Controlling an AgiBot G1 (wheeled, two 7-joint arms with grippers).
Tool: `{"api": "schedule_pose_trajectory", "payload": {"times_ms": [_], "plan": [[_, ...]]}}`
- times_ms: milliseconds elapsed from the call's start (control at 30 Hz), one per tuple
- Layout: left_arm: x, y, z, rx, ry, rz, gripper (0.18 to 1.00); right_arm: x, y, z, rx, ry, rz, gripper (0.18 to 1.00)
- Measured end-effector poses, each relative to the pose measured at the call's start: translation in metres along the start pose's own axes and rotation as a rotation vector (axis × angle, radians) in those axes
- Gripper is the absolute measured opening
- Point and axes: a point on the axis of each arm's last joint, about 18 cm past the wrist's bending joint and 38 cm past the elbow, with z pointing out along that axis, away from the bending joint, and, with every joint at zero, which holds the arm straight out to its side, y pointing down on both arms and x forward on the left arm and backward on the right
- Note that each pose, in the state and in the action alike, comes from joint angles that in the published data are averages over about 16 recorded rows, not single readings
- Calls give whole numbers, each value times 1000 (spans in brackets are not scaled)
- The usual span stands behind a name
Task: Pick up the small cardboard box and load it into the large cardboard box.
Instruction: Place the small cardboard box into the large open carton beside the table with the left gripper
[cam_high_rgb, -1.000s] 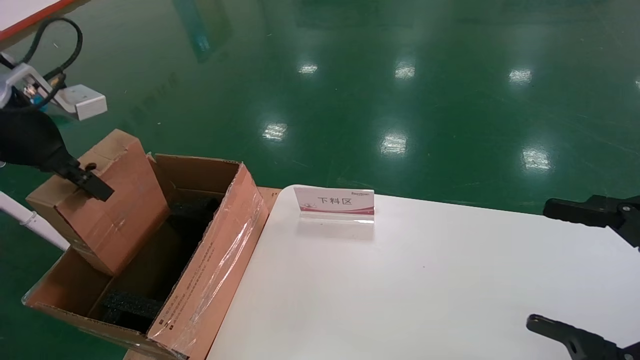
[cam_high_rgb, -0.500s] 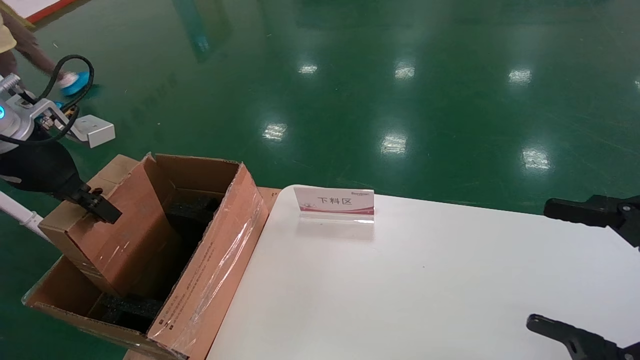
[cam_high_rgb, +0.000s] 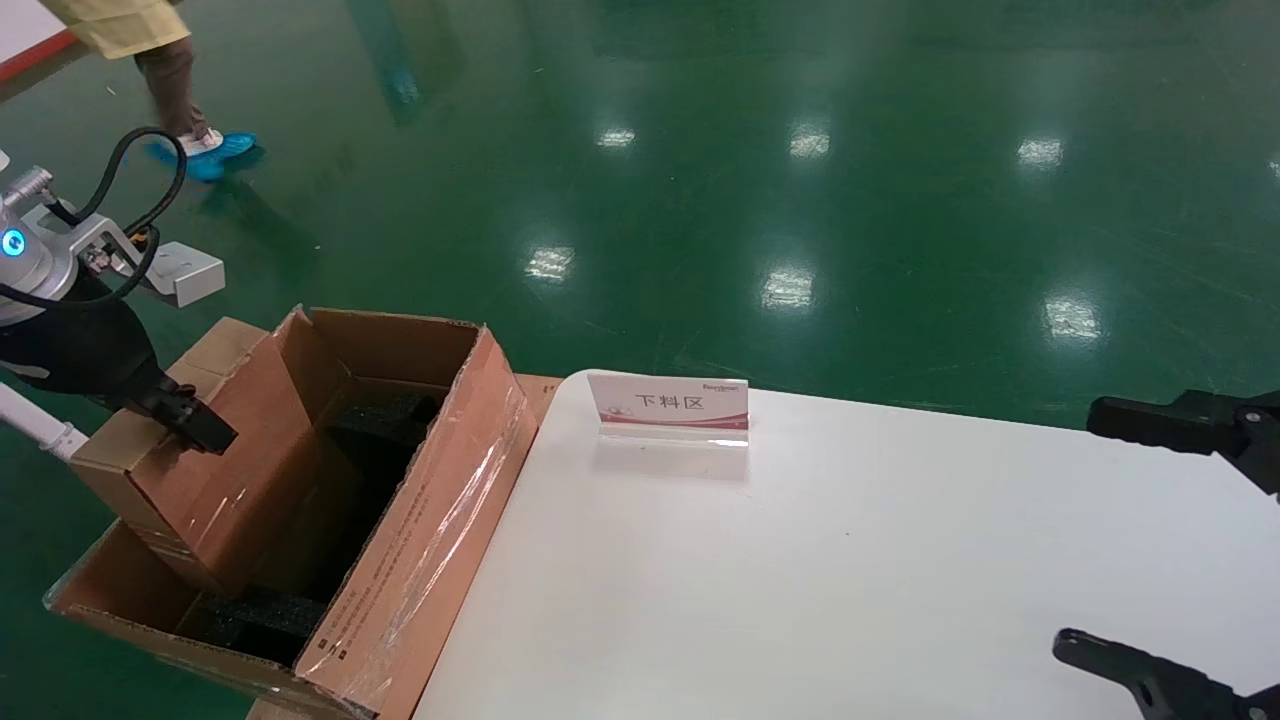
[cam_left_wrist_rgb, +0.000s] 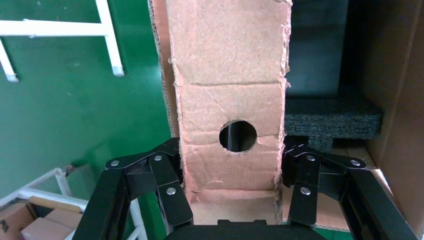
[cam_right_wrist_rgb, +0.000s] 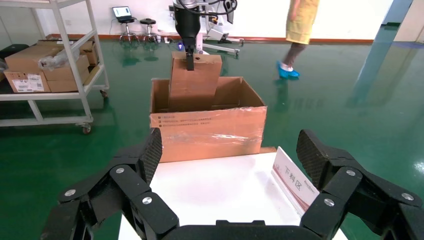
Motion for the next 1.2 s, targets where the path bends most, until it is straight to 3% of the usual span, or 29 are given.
{"api": "schedule_pose_trajectory", "payload": {"times_ms": [1200], "plan": [[21, -5, 18, 25, -86, -25, 213, 0, 0, 0, 0, 0, 0, 1001]]}}
